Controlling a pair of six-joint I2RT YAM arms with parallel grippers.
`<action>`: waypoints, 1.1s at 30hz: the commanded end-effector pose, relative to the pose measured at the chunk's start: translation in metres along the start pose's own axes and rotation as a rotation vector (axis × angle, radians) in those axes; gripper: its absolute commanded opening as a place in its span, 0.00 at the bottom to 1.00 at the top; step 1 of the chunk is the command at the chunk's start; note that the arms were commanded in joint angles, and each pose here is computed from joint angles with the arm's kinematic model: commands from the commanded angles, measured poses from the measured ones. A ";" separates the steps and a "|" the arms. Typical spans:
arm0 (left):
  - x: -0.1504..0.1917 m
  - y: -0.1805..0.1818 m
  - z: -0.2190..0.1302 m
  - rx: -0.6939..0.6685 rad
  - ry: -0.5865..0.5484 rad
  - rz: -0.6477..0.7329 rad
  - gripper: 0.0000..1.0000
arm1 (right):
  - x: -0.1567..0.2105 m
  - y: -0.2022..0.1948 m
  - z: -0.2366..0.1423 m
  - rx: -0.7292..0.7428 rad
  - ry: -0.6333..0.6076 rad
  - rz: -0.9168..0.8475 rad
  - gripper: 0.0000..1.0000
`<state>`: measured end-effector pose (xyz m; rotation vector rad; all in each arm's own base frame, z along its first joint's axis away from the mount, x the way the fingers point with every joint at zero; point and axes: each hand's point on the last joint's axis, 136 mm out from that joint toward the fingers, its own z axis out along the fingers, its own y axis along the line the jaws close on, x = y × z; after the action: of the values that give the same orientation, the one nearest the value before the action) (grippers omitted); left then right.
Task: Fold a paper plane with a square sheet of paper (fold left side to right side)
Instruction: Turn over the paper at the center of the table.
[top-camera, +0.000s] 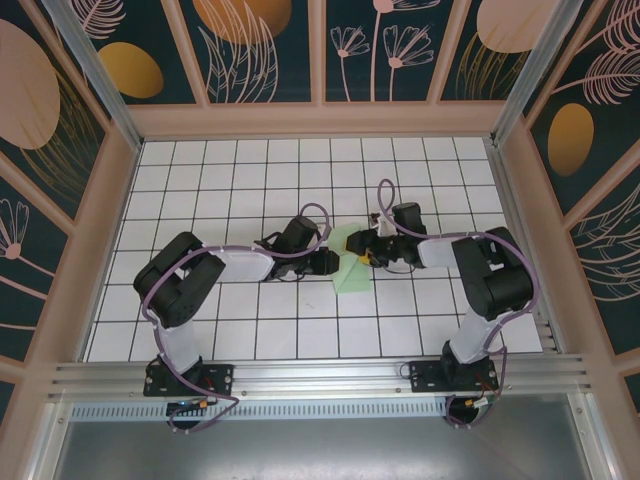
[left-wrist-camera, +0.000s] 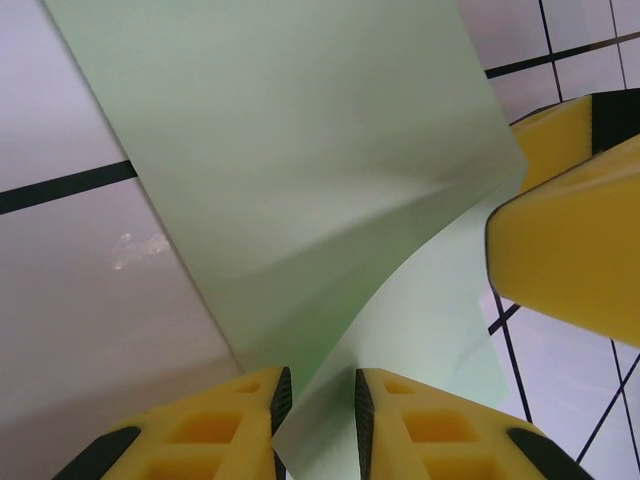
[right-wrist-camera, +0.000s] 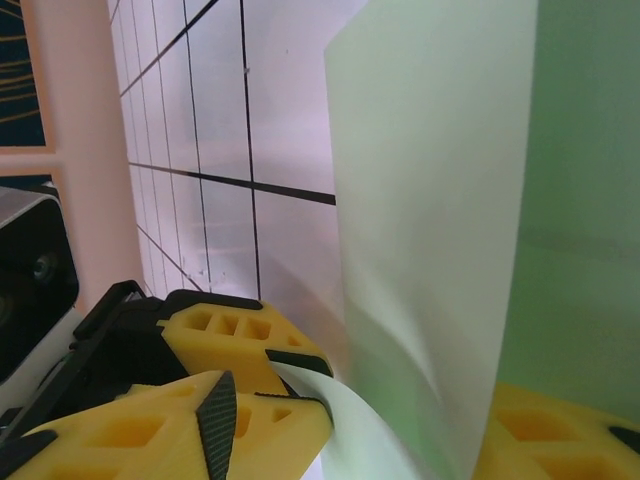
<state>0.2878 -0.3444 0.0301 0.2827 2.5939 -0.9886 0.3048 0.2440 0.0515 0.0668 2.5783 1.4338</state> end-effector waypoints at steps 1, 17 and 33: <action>-0.006 0.005 0.004 -0.025 -0.004 0.015 0.28 | 0.001 -0.002 0.005 0.023 0.017 -0.023 0.50; -0.052 -0.016 -0.081 -0.040 -0.258 0.043 0.70 | -0.020 0.016 -0.025 0.037 -0.110 -0.098 0.03; -0.092 -0.110 -0.196 0.344 -0.521 0.042 0.99 | -0.052 0.159 -0.129 -0.302 -0.347 -0.374 0.00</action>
<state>0.2970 -0.2916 0.2490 0.1195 2.0080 -1.1636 0.3280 0.2077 0.2171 -0.0758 2.0606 1.4349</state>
